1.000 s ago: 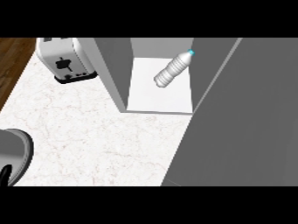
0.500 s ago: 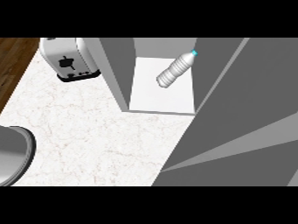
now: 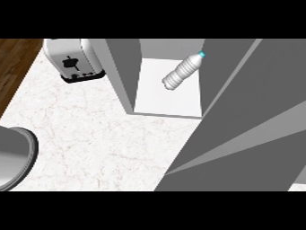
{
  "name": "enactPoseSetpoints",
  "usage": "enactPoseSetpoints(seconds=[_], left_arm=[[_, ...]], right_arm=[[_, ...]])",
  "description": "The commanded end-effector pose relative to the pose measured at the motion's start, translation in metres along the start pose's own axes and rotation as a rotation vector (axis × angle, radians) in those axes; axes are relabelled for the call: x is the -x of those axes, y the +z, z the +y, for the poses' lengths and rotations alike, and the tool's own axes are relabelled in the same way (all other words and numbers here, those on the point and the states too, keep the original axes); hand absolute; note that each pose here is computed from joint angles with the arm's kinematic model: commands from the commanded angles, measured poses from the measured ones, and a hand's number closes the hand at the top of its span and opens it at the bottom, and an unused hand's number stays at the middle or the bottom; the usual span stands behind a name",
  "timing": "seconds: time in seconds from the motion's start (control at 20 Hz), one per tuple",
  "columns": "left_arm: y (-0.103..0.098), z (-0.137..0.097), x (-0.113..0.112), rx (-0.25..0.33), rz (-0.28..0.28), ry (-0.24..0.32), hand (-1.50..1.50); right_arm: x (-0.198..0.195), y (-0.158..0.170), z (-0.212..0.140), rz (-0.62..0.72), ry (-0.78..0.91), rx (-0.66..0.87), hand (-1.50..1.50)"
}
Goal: Pick up the bottled water, place it into the cabinet and close the cabinet
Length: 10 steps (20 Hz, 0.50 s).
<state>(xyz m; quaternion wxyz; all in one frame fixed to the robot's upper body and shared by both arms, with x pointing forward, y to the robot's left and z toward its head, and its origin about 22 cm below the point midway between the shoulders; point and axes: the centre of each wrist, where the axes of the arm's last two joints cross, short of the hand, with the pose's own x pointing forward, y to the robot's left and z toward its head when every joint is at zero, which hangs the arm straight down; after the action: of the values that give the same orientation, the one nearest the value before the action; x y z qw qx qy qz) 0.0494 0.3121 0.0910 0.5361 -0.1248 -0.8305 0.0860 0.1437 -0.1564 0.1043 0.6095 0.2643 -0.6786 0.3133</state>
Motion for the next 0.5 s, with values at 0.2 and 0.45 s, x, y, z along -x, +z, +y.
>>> enactPoseSetpoints(seconds=[0.2,0.45], left_arm=[[0.003,0.017,-0.012,-0.007,-0.019,0.043,-1.50],[0.018,0.014,-0.029,-0.010,-0.016,0.042,-1.50]], right_arm=[[-0.016,-0.065,-0.029,-0.133,-0.234,0.104,1.50],[-0.031,-0.111,-0.070,-0.135,-0.272,0.145,1.50]])
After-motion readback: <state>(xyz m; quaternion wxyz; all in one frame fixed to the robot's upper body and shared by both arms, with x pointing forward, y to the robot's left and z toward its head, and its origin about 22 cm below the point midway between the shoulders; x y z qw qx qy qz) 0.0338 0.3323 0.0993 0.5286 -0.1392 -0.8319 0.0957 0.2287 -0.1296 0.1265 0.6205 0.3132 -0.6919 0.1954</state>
